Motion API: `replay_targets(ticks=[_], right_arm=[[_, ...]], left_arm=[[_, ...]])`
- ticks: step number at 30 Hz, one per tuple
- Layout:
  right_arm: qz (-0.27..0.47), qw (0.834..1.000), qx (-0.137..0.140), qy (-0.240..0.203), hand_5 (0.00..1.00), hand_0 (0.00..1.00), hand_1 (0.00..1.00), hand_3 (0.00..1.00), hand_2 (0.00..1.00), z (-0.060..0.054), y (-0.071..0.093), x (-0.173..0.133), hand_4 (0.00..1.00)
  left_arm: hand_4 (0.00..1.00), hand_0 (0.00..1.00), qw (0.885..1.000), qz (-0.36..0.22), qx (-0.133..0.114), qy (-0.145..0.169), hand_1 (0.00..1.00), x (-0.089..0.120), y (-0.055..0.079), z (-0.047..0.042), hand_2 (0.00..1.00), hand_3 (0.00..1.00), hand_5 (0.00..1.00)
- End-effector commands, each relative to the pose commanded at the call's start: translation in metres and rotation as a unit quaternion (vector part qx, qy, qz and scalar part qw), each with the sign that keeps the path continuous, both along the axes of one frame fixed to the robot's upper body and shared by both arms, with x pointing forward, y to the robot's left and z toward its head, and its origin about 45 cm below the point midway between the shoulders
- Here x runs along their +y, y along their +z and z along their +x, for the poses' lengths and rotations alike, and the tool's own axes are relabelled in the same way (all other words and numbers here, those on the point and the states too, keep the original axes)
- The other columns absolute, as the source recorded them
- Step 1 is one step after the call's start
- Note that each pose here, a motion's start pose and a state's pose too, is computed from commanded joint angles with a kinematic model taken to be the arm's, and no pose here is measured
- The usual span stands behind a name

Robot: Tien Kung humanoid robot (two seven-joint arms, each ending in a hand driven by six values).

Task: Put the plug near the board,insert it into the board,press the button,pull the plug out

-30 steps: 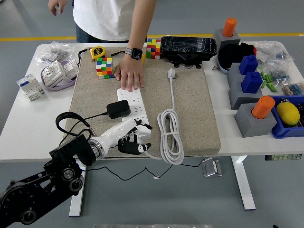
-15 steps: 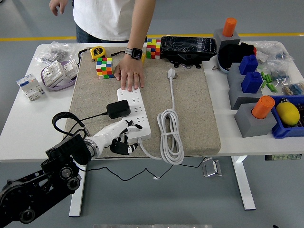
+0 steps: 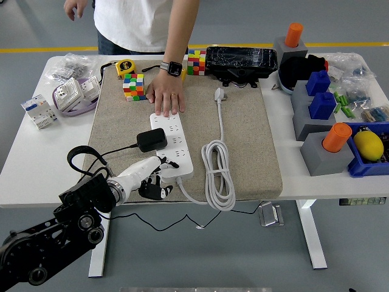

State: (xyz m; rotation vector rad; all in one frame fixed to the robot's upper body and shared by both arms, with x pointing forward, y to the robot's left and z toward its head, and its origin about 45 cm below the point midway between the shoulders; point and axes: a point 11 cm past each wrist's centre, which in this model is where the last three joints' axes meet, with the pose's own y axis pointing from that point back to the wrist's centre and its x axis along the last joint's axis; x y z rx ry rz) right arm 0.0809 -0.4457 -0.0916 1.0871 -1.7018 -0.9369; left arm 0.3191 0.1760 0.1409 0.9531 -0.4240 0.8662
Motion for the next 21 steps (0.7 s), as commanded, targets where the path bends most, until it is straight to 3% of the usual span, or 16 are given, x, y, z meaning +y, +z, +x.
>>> replay_targets(ticks=[14,16,21], right_arm=[[0.001,1.000,0.001,0.001,0.489,0.604,0.640,0.553,0.638,-0.001,0.000,0.000,0.951],[0.000,1.000,0.001,0.001,0.489,0.604,0.640,0.553,0.638,0.000,0.000,0.000,0.951],[0.000,1.000,-0.001,0.000,0.490,0.604,0.640,0.552,0.638,0.000,0.000,0.000,0.951]], left_arm=[[0.627,0.068,1.000,0.018,0.011,0.005,0.075,0.004,-0.011,-0.0005,0.161,0.769,0.002],[0.627,0.068,1.000,0.016,0.009,0.005,0.075,0.004,-0.010,-0.0002,0.161,0.769,0.002],[0.626,0.068,0.999,-0.030,-0.015,-0.005,0.075,-0.005,0.008,0.0014,0.161,0.760,0.002]])
